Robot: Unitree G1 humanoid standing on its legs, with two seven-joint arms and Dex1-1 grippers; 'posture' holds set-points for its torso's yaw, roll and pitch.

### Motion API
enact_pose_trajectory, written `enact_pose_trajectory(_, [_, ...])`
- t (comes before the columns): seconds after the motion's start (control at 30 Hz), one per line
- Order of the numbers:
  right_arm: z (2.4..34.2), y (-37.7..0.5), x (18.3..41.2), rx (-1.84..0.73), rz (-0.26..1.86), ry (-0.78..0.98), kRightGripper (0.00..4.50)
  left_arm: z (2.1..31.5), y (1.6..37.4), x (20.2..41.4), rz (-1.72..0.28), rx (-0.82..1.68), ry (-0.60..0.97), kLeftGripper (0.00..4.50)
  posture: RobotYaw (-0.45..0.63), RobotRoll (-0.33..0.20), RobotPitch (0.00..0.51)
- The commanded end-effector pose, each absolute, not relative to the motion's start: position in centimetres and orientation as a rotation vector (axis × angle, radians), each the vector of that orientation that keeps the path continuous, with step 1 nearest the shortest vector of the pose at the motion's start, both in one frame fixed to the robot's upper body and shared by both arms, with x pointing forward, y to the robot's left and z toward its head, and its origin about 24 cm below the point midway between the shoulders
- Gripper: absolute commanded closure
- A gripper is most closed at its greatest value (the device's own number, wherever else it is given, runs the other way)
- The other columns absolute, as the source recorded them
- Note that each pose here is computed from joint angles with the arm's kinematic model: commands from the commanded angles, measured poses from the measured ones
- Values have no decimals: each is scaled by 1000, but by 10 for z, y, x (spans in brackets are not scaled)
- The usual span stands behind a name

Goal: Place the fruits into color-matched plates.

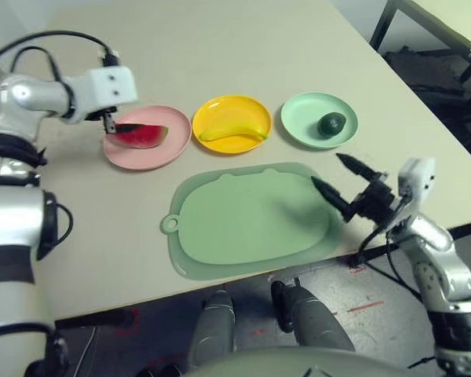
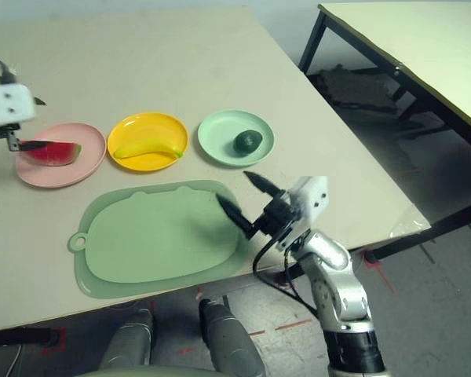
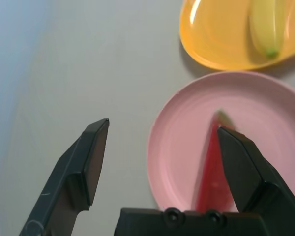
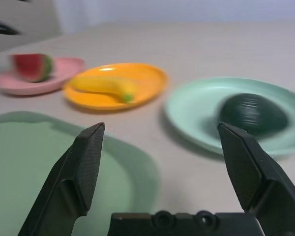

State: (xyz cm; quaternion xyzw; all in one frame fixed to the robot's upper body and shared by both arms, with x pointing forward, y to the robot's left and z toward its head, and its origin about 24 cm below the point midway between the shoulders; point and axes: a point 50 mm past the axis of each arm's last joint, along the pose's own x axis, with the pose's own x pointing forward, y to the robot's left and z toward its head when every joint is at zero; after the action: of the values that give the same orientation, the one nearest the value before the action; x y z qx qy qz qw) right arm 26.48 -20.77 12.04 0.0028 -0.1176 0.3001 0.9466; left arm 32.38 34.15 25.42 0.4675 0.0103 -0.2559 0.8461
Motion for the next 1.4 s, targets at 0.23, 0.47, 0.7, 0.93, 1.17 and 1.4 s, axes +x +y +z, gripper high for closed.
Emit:
enact_pose_trajectory(0.23, [107, -244, 267, 0, 505, -243, 0, 201, 371, 240, -173, 620, -36, 28, 12, 0, 190])
enact_pose_trajectory(0.47, [105, -260, 262, -37, 480, -273, 0, 168, 356, 219, -63, 435, -102, 28, -2, 0, 197])
enact_pose_trajectory(0.7, [108, -258, 254, -34, 523, -312, 0, 124, 354, 213, 63, 216, -101, 28, -19, 0, 198])
enact_pose_trajectory(0.93, [101, -261, 242, 3, 523, -293, 0, 97, 352, 201, 117, 134, -59, 28, -12, 0, 196])
enact_pose_trajectory(1.17, [76, -291, 241, 5, 379, -201, 0, 79, 349, 196, 111, 93, -44, 28, -22, 0, 194])
enact_pose_trajectory(1.4, [63, -305, 244, -9, 293, -169, 0, 69, 354, 190, 160, 32, -66, 28, 0, 0, 188])
